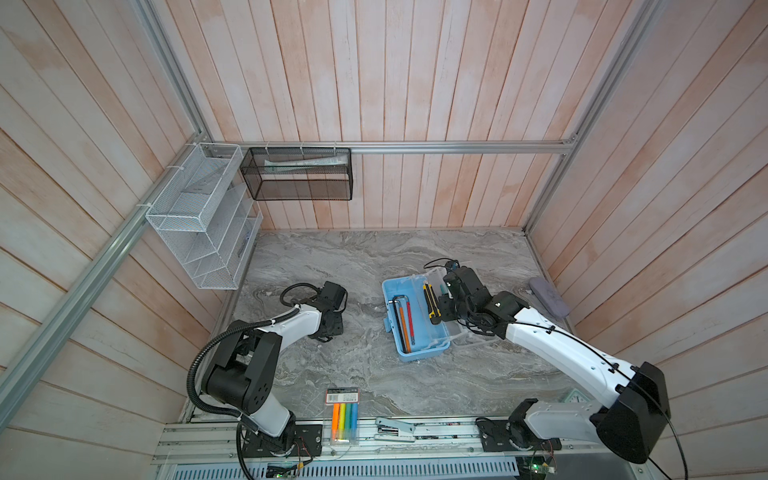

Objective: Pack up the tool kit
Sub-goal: 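Reach the left gripper to the remaining clear-handled screwdriver and grasp it, then carry the screwdriver with the left gripper over the clear tray while the right gripper withdraws, then lower the screwdriver into the clear tray compartment and open the left gripper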

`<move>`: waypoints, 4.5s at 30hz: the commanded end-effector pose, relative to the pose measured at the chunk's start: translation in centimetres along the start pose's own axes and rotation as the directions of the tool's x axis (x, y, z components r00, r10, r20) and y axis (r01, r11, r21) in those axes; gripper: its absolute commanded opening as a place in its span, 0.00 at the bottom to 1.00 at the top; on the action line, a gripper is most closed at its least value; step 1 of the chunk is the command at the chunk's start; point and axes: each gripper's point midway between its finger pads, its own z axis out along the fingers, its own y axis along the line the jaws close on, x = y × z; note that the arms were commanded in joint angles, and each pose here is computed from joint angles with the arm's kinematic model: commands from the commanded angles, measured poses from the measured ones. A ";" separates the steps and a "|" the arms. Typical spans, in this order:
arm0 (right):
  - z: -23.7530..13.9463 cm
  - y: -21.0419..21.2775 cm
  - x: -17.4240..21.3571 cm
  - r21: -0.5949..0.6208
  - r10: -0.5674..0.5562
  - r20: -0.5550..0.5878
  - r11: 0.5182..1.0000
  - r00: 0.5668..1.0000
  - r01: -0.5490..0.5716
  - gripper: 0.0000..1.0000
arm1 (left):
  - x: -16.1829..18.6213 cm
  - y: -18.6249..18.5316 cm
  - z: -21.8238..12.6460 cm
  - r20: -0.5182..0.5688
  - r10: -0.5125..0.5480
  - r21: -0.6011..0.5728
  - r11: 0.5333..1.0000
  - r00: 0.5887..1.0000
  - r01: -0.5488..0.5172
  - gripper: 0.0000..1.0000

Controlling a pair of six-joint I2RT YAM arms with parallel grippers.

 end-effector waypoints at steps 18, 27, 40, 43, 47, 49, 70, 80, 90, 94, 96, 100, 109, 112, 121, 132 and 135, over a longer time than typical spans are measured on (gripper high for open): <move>1.8 -0.1 0.7 0.028 -0.005 -0.033 1.000 0.999 0.006 0.26 | 2.3 0.6 0.2 -0.044 -0.047 0.012 0.999 0.998 0.048 0.11; 0.3 -0.6 -0.5 0.039 0.017 0.008 0.999 1.000 -0.017 0.26 | 1.0 -3.6 -3.6 0.020 -0.096 0.237 0.967 0.995 0.089 0.00; -9.5 -6.1 -5.5 -0.039 0.280 0.343 0.958 0.897 -0.284 0.23 | -3.3 -21.6 -22.8 0.165 -0.289 0.825 0.565 0.943 0.029 0.00; -11.0 -7.0 -5.8 -0.052 0.299 0.360 0.952 0.884 -0.301 0.23 | -4.2 -25.3 -24.8 0.157 -0.279 0.872 0.490 0.947 0.000 0.00; -12.3 -7.8 -5.7 -0.034 0.297 0.380 0.951 0.876 -0.308 0.23 | -5.3 -29.6 -26.5 0.147 -0.274 0.907 0.420 0.951 -0.020 0.00; -13.3 -8.2 -5.9 -0.038 0.304 0.402 0.948 0.864 -0.317 0.23 | -5.4 -31.7 -27.1 0.142 -0.263 0.922 0.387 0.954 -0.030 0.00; -18.4 -9.6 -5.9 -0.071 0.312 0.484 0.945 0.817 -0.319 0.23 | -1.8 -42.6 -22.6 -0.017 -0.209 0.923 0.374 0.978 0.096 0.00; -17.6 -9.3 -4.9 -0.080 0.308 0.463 0.948 0.831 -0.307 0.23 | -1.7 -43.8 -19.9 -0.050 -0.230 0.905 0.401 0.972 0.141 0.00; -16.9 -9.6 -4.4 -0.049 0.288 0.454 0.953 0.843 -0.299 0.23 | -1.5 -44.6 -18.4 -0.063 -0.222 0.892 0.424 0.973 0.155 0.00; -16.6 -9.5 -4.3 -0.048 0.285 0.448 0.954 0.847 -0.296 0.23 | -1.5 -44.5 -18.2 -0.066 -0.227 0.887 0.432 0.972 0.161 0.00; -16.6 -9.5 -4.3 -0.049 0.286 0.450 0.954 0.846 -0.297 0.23 | -1.5 -44.4 -18.0 -0.068 -0.231 0.884 0.437 0.971 0.166 0.00; -16.5 -9.5 -4.2 -0.048 0.285 0.450 0.954 0.846 -0.296 0.23 | -1.2 -44.4 -17.3 -0.081 -0.230 0.876 0.448 0.970 0.179 0.00; -16.5 -9.7 -4.0 -0.046 0.287 0.453 0.953 0.844 -0.299 0.23 | -0.8 -44.5 -17.0 -0.099 -0.226 0.876 0.442 0.969 0.193 0.14; -16.4 -9.6 -3.9 -0.050 0.287 0.452 0.953 0.844 -0.298 0.23 | -0.8 -44.6 -16.9 -0.107 -0.226 0.878 0.436 0.968 0.199 0.20; -16.3 -9.6 -3.9 -0.046 0.285 0.454 0.954 0.844 -0.297 0.24 | -0.7 -44.7 -16.6 -0.110 -0.222 0.875 0.441 0.969 0.201 0.30; -15.5 -10.0 -3.7 -0.014 0.274 0.446 0.954 0.852 -0.300 0.24 | -2.6 -43.5 -18.9 -0.023 -0.214 0.894 0.433 0.977 0.116 0.31; -15.1 -10.2 -3.6 -0.005 0.273 0.454 0.953 0.848 -0.303 0.24 | -4.3 -41.5 -20.6 0.081 -0.203 0.881 0.473 0.976 0.025 0.34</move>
